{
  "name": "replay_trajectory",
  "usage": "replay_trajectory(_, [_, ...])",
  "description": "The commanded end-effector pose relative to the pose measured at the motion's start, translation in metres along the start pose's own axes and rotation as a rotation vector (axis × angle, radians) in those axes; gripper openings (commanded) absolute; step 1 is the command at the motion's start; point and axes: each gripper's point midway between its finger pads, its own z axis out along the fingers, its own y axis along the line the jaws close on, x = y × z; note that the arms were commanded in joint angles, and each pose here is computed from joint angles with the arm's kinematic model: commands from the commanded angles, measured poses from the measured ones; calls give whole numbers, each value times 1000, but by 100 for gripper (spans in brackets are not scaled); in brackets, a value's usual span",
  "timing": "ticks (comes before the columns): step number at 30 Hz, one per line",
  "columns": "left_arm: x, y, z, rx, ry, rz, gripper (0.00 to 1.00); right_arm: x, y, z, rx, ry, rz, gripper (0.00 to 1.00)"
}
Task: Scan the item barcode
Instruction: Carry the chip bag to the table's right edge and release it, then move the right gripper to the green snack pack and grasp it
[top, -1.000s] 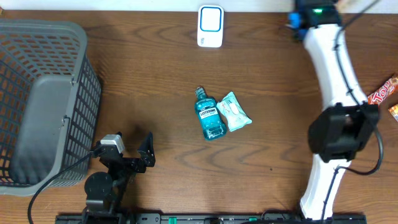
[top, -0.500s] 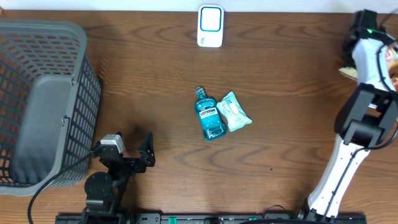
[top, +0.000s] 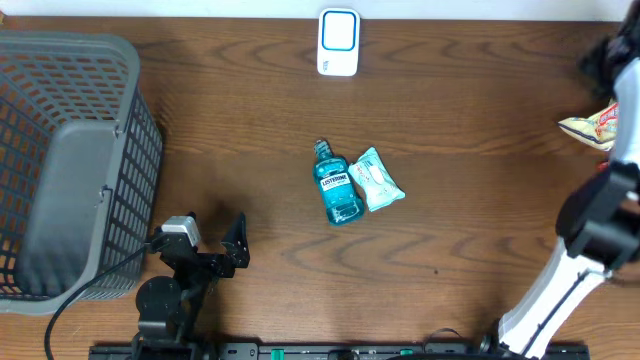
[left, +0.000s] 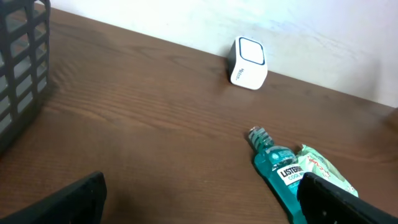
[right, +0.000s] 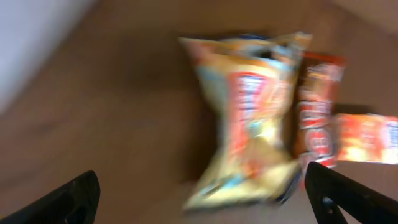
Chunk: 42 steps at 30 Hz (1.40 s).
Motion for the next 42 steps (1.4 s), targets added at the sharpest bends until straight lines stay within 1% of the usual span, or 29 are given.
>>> replay_trajectory(1, [11, 4, 1, -10, 33, -1, 98, 5, 76, -112, -502, 85, -38, 99])
replay_trajectory(2, [11, 4, 1, -10, 33, -1, 98, 14, 86, -138, -589, 123, -54, 99])
replay_trajectory(3, [11, 4, 1, -10, 33, -1, 98, 21, 90, -152, -617, 148, -63, 99])
replay_trajectory(4, [11, 4, 1, -10, 33, -1, 98, 29, 91, -161, -623, 168, -72, 99])
replay_trajectory(7, [12, 4, 1, -10, 33, -1, 98, 67, 96, -180, -598, 266, -136, 99])
replay_trajectory(9, [11, 4, 1, -10, 33, -1, 98, 96, 103, -186, -586, 316, -245, 99])
replay_trajectory(12, [11, 4, 1, -10, 33, -1, 98, 146, 115, -192, -516, 375, -428, 99])
replay_trajectory(16, [11, 4, 1, -10, 33, -1, 98, 203, 126, -200, -406, 400, -655, 99])
replay_trajectory(19, [11, 4, 1, -10, 33, -1, 98, 243, 135, -207, -327, 361, -838, 99])
replay_trajectory(23, [11, 4, 1, -10, 33, -1, 98, 282, 139, -207, -257, 318, -982, 99])
replay_trajectory(26, [11, 4, 1, -10, 33, -1, 98, 313, 138, -197, -214, 299, -1071, 99])
replay_trajectory(31, [11, 4, 1, -10, 33, -1, 98, 364, 128, -173, -174, 306, -1173, 99])
replay_trajectory(34, [11, 4, 1, -10, 33, -1, 98, 387, 123, -162, -167, 293, -1213, 99])
replay_trajectory(36, [12, 4, 1, -10, 33, -1, 98, 399, 125, -155, -166, 247, -1238, 99])
replay_trajectory(42, [11, 4, 1, -10, 33, -1, 98, 417, 123, -133, -130, 99, -1275, 99])
